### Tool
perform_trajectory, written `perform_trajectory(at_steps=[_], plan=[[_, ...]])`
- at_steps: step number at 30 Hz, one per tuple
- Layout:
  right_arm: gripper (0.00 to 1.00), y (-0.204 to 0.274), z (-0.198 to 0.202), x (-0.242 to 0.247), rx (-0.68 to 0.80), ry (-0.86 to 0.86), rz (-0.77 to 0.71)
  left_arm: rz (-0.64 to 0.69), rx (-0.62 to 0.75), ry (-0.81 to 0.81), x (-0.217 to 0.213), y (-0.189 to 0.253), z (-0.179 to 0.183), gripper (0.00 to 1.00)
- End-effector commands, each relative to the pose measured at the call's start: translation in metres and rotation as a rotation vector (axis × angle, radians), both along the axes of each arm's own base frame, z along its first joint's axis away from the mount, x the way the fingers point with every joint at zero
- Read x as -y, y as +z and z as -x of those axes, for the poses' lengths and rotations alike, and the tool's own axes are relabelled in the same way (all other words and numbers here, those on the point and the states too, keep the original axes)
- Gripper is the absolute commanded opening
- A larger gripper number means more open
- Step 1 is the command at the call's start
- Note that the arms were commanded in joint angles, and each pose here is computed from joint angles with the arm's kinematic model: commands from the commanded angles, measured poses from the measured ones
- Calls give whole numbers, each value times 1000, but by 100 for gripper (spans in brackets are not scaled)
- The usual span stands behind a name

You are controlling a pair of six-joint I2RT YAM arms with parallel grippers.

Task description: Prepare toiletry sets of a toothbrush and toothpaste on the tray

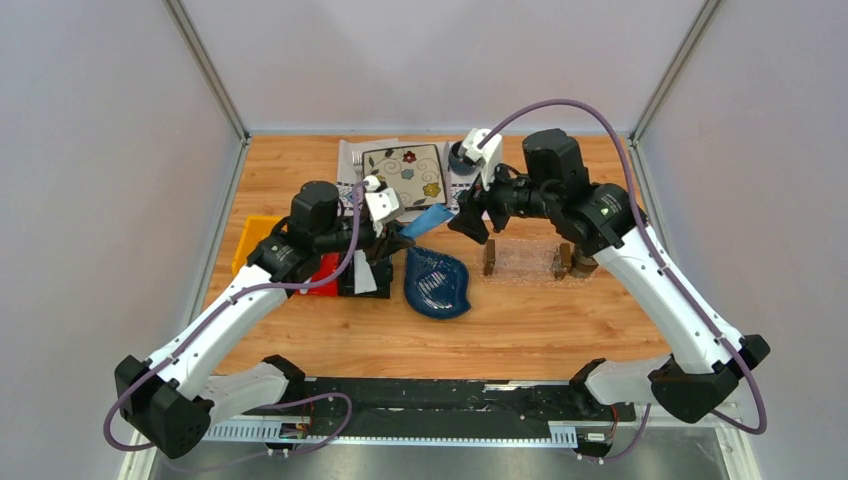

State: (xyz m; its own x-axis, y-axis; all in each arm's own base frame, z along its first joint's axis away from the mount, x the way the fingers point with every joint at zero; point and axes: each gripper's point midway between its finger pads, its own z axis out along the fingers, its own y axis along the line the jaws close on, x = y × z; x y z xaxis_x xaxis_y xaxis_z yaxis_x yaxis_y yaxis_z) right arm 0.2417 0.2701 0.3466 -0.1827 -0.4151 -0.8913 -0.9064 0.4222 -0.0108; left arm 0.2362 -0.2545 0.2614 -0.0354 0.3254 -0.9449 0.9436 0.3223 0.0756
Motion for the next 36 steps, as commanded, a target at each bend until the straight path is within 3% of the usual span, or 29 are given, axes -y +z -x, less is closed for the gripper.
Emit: perform_trajectory(at_steps=[1,5,10,22,25,36], plan=[[71,40,-14,6,80,-54,-157,189,63,-5,14,54,-3,0],[79,56,-16,13,63,-47,-242,274,16,-44,22,71,4,0],[79,63,5,1,17,89,-290,357,-30,-173,34,83,23,0],[78,73,25,-11,-57,211,-361,387,-31,-190,35,83,27,0],[77,72,24,-15,-79,221,-370,398,-43,-191,36,82,27,0],[55,71,22,-24,-142,251,-393,402,-43,-201,36,80,29,0]])
